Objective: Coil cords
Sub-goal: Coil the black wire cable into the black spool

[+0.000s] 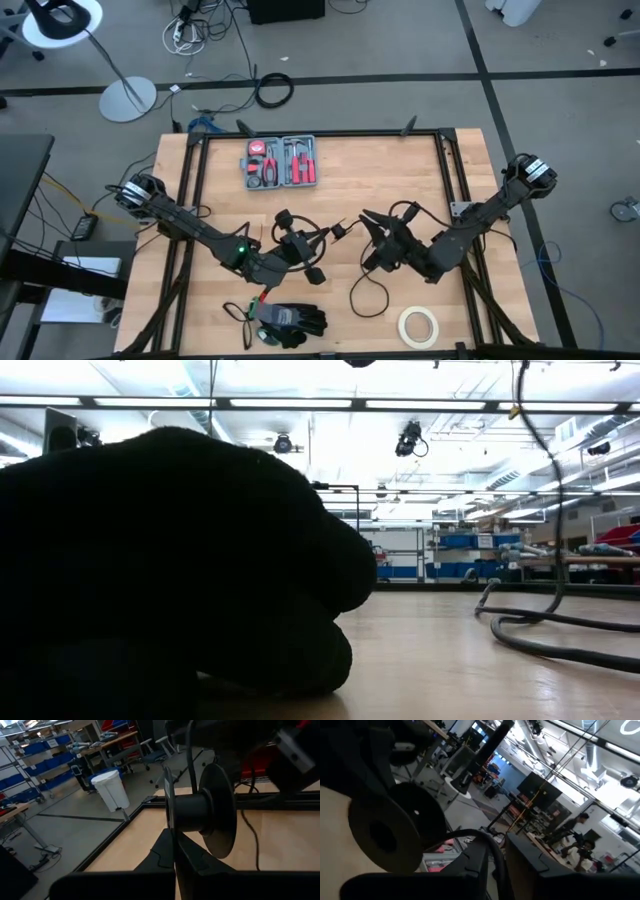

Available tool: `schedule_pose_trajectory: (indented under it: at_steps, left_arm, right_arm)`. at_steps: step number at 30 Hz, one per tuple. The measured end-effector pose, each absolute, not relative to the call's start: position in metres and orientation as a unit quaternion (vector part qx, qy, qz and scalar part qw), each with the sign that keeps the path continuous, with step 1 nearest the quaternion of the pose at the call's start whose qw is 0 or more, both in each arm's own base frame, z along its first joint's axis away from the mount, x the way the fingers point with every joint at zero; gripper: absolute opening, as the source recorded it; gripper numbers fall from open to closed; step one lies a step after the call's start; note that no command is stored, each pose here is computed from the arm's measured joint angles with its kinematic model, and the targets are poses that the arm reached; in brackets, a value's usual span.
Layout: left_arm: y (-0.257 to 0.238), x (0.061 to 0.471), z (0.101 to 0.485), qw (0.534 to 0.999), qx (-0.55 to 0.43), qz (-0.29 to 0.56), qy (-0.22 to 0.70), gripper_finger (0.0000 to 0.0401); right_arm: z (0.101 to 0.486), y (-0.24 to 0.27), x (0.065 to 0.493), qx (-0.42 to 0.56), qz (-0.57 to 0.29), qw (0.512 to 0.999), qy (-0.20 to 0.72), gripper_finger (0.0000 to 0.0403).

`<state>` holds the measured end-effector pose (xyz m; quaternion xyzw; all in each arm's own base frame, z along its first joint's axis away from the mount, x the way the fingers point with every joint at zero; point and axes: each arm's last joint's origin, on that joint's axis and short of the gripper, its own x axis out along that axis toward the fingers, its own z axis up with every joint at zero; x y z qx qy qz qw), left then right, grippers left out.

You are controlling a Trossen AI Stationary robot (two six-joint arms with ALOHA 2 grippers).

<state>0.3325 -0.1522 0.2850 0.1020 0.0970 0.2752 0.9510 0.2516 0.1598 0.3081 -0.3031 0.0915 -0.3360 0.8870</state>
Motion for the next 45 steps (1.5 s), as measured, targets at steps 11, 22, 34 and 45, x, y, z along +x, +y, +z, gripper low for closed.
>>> schedule_pose_trajectory:
  at_steps: [11, 22, 34, 45]
  left_arm:
    - [-0.148, 0.335, 0.285, 0.950, 0.096, 0.282, 0.095, 0.0000]
    - [-0.126, 0.345, 0.287, 0.949, 0.074, 0.294, 0.088, 0.0000]
    - [-0.124, 0.346, 0.290, 0.944, 0.090, 0.305, 0.084, 0.0000]
    - [-0.119, 0.347, 0.288, 0.941, 0.086, 0.314, 0.088, 0.0000]
  right_arm:
    - [0.311, 0.168, 0.248, -0.274, -0.292, 0.915, 0.050, 0.0065]
    - [0.314, 0.155, 0.261, -0.222, -0.254, 0.941, 0.000, 0.0064]
    - [0.318, 0.144, 0.267, -0.188, -0.261, 0.946, -0.024, 0.0063]
    - [0.318, 0.132, 0.273, -0.188, -0.298, 0.936, -0.018, 0.0061]
